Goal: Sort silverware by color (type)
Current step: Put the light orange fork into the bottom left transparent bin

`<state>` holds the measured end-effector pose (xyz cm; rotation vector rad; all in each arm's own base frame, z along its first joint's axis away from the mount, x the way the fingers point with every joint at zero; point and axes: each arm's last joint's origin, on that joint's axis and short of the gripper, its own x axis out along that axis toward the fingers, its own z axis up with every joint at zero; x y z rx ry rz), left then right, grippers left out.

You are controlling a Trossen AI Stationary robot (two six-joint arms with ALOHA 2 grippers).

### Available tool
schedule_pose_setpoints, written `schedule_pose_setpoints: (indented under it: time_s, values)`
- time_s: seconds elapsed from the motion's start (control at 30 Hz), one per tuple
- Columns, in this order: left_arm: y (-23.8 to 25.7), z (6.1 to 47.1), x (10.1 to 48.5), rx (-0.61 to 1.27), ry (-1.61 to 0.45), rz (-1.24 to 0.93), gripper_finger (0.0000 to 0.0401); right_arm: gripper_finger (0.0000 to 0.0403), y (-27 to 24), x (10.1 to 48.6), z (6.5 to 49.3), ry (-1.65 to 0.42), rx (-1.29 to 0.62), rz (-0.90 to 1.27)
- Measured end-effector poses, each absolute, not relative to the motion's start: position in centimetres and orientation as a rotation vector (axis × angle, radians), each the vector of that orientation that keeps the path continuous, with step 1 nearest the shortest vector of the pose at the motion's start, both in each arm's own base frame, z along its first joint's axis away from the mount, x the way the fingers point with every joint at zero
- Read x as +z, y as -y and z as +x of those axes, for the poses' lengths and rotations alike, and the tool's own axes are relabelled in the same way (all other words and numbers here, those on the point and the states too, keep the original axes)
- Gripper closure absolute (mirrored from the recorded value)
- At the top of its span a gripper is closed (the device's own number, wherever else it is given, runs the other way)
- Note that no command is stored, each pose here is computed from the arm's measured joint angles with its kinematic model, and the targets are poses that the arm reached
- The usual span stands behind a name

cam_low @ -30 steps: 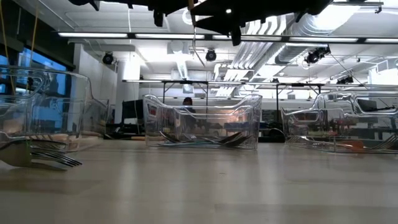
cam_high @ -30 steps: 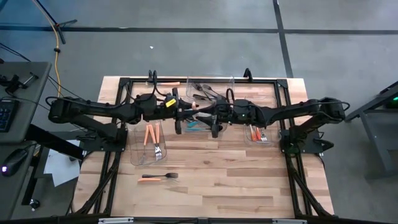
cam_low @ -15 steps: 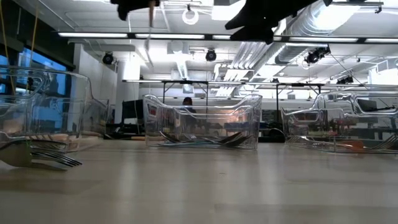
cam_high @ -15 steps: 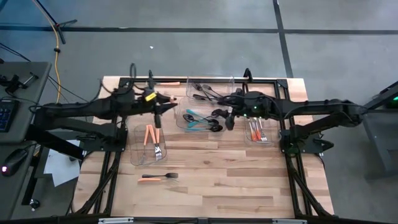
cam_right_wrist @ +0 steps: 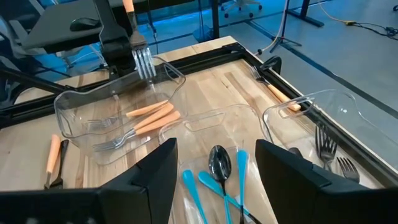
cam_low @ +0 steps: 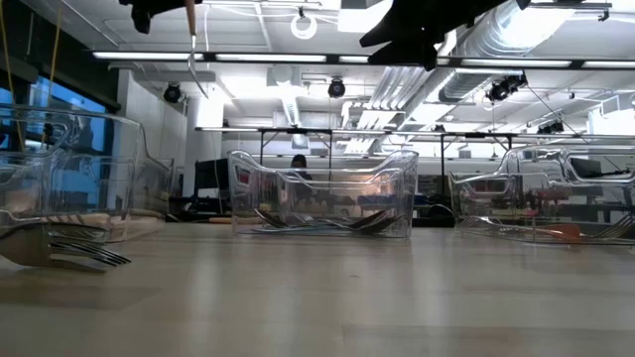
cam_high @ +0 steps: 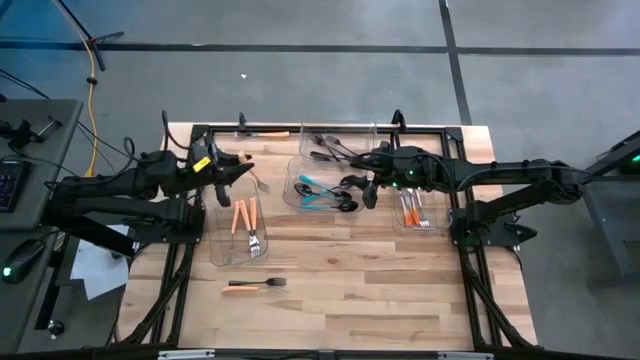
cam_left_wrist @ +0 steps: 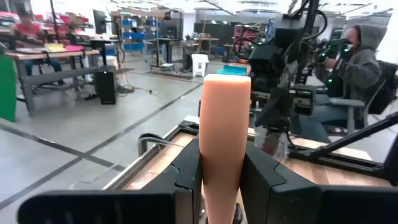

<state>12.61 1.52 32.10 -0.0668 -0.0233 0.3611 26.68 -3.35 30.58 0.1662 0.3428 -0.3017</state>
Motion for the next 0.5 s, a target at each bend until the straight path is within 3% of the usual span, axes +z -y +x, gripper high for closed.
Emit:
schedule_pose_setpoints:
  time_s: [0.17,0.5]
  values:
    - [-1.5,11.8,32.4,0.369,-0.064,0.021,0.0345,0.0201,3.3,30.6,26.7,-0.343,-0.303,0.168]
    - [-0.4,11.3,35.9,0.228,-0.481,0.123,0.0345,0.0201,3.7,30.6,26.6,-0.338,-0.417,0.145]
